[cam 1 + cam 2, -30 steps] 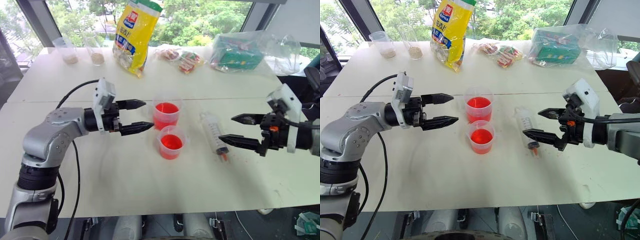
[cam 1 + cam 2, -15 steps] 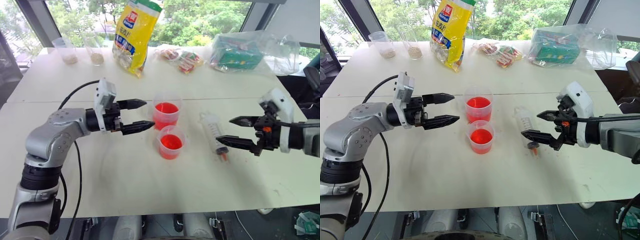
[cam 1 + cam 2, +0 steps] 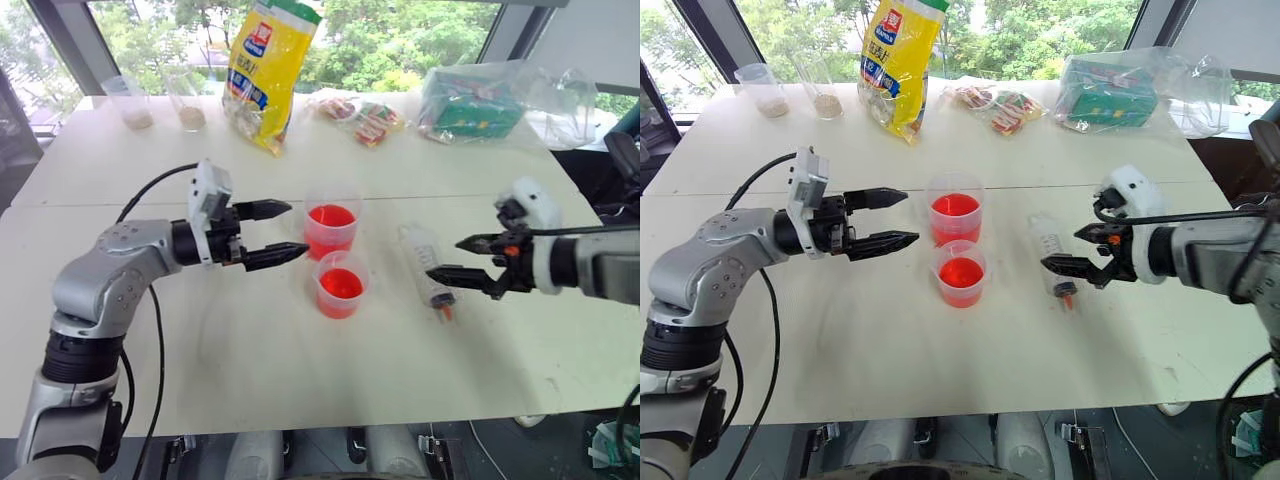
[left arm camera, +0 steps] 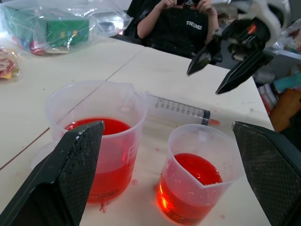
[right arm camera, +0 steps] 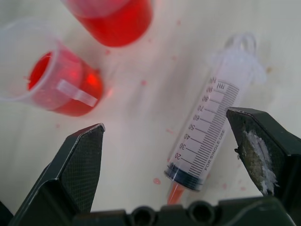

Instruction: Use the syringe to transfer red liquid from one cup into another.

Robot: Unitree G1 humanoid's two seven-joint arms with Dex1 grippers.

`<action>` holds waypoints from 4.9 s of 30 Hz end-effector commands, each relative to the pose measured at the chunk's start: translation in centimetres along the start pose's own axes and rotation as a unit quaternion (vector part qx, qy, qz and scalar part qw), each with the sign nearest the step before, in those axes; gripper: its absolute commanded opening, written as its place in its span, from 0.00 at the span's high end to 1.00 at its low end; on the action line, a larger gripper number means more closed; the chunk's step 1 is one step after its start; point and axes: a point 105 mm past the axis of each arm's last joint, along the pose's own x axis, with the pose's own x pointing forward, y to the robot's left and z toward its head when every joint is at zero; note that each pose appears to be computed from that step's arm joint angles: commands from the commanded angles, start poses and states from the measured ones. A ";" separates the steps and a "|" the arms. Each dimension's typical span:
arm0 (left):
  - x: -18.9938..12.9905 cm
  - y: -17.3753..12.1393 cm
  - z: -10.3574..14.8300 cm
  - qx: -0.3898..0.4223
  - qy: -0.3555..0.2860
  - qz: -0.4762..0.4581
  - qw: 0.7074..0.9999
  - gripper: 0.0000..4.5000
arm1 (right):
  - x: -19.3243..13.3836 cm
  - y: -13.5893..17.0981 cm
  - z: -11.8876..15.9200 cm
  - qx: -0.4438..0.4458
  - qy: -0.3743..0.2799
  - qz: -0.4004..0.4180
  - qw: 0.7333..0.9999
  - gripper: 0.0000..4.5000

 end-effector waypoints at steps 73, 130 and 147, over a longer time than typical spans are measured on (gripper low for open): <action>1.6 2.4 9.3 0.057 -0.132 0.006 0.990 0.00 | 8.7 6.1 13.5 -0.036 -0.554 0.113 0.824 0.70; 5.3 3.6 7.6 0.054 -0.103 0.010 0.993 0.98 | 12.4 7.6 10.2 -0.121 -0.491 0.120 0.854 0.70; 3.5 5.6 11.3 0.086 -0.147 0.059 0.984 0.98 | 13.7 8.2 9.1 -0.113 -0.463 0.150 0.866 0.70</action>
